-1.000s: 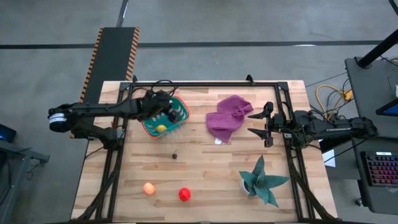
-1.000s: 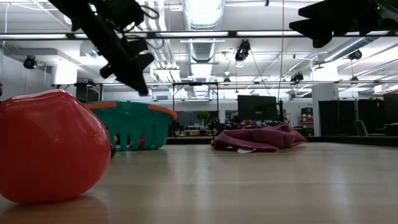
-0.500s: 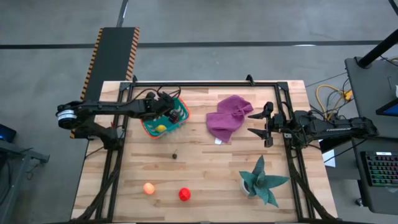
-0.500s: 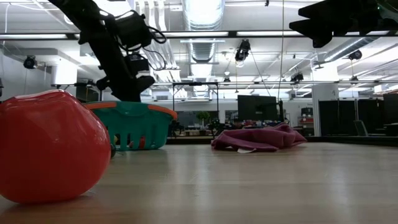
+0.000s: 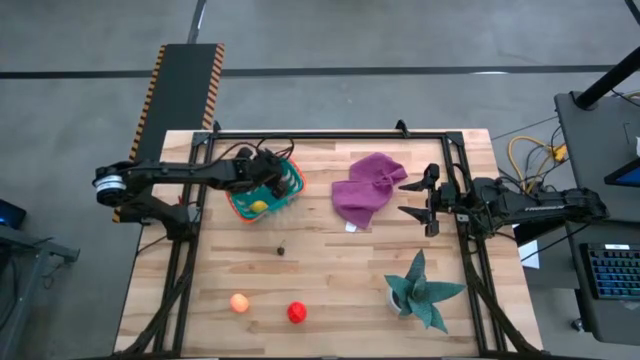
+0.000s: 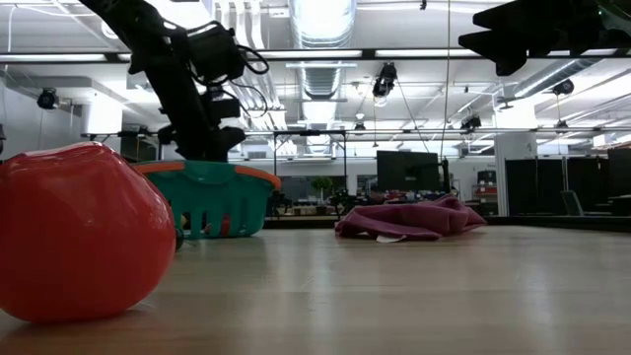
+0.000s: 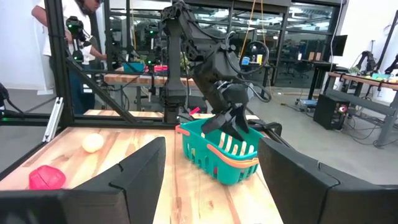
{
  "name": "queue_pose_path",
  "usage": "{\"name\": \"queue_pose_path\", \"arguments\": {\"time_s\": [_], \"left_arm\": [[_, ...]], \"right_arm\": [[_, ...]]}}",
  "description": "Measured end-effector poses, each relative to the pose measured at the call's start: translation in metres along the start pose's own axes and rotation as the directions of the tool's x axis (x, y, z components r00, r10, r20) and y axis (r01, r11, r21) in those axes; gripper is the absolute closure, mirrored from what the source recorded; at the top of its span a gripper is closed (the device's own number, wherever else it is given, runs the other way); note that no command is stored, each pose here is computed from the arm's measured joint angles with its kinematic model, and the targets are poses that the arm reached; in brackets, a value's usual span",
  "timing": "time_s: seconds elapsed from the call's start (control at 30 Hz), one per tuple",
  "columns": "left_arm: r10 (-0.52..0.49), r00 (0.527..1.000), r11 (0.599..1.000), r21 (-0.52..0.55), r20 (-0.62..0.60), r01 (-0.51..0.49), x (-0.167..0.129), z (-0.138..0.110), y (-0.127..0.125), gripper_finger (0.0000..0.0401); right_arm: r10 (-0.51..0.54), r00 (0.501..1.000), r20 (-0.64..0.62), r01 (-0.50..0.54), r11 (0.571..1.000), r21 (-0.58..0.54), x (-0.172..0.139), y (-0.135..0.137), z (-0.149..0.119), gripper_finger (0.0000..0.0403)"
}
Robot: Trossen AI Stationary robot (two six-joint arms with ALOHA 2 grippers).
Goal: Pick and placing Produce into tupperware
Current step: Put the black cherry into the blue basket
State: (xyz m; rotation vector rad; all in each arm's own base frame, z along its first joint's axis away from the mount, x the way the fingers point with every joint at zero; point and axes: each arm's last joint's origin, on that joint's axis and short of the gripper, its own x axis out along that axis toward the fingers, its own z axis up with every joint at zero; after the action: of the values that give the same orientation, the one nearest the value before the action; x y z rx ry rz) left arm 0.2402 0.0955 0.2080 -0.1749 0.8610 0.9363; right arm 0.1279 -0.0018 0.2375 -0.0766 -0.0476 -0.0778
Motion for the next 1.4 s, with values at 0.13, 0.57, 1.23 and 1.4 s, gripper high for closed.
{"name": "queue_pose_path", "arguments": {"time_s": [0.13, 0.57, 1.23, 1.4], "left_arm": [[-0.030, 0.997, 0.998, -0.044, 0.074, 0.034, -0.005, 0.010, 0.000, 0.0173], [-0.676, 0.606, 0.736, 0.341, 0.420, 0.584, -0.076, 0.043, -0.020, 0.0148], [-0.881, 0.397, 0.467, 0.600, 0.257, 0.650, -0.152, -0.010, -0.069, 0.0147], [-0.862, 0.479, 0.487, 0.527, 0.164, 0.697, -0.154, -0.029, -0.077, 0.0147]], "right_arm": [[0.000, 1.000, -0.001, 0.000, 1.000, 0.000, 0.000, 0.000, 0.000, 0.0156], [0.000, 1.000, -0.001, 0.000, 1.000, 0.000, 0.000, 0.000, 0.000, 0.0156], [0.001, 1.000, -0.007, -0.001, 1.000, -0.001, 0.000, 0.000, -0.001, 0.0156], [0.001, 1.000, -0.008, -0.001, 1.000, 0.000, 0.000, 0.000, -0.001, 0.0156]]}}
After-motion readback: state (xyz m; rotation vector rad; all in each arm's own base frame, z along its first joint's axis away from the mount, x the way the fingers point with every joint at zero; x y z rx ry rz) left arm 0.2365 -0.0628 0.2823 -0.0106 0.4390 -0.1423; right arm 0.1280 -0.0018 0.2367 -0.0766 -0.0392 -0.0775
